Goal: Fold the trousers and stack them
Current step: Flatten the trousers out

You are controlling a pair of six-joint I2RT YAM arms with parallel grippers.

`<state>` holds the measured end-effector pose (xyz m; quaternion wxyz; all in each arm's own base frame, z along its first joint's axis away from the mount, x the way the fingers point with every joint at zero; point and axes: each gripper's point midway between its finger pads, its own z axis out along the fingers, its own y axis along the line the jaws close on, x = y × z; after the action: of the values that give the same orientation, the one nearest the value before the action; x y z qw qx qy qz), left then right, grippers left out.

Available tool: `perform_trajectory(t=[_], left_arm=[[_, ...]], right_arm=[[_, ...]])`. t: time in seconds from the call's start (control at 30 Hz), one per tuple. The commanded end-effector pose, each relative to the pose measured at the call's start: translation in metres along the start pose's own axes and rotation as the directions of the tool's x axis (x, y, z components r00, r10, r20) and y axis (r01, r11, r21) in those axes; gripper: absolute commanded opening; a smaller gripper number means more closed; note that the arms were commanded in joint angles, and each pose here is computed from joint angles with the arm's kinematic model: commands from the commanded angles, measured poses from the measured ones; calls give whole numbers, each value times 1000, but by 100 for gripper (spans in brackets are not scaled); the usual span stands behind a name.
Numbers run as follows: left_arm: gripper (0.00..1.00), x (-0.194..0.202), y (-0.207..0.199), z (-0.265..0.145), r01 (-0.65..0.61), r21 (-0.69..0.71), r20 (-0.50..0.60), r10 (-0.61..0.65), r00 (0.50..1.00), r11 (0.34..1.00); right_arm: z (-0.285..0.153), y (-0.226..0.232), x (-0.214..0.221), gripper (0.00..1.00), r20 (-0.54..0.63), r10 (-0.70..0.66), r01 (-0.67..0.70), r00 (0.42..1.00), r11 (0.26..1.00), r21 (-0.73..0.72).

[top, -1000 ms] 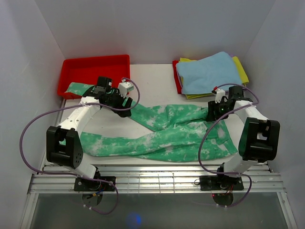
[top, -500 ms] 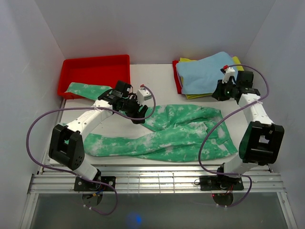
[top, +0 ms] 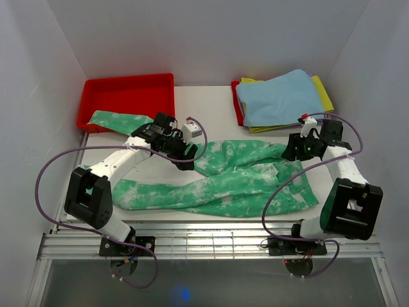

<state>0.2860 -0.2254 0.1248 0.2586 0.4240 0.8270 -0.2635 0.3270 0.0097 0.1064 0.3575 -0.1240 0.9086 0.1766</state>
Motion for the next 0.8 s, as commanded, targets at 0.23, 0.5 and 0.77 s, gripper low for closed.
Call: perform_trajectory(t=[0.23, 0.5, 0.77], left_arm=[[79, 22, -34, 17, -79, 82, -48, 83, 995, 993], [80, 40, -34, 28, -77, 87, -74, 83, 994, 993], [80, 23, -32, 28, -100, 79, -35, 103, 994, 992]], right_arm=[[7, -17, 60, 58, -321, 12, -29, 947, 998, -48], [-6, -34, 83, 69, -394, 30, -48, 919, 998, -37], [0, -29, 79, 76, -391, 55, -132, 919, 976, -174]])
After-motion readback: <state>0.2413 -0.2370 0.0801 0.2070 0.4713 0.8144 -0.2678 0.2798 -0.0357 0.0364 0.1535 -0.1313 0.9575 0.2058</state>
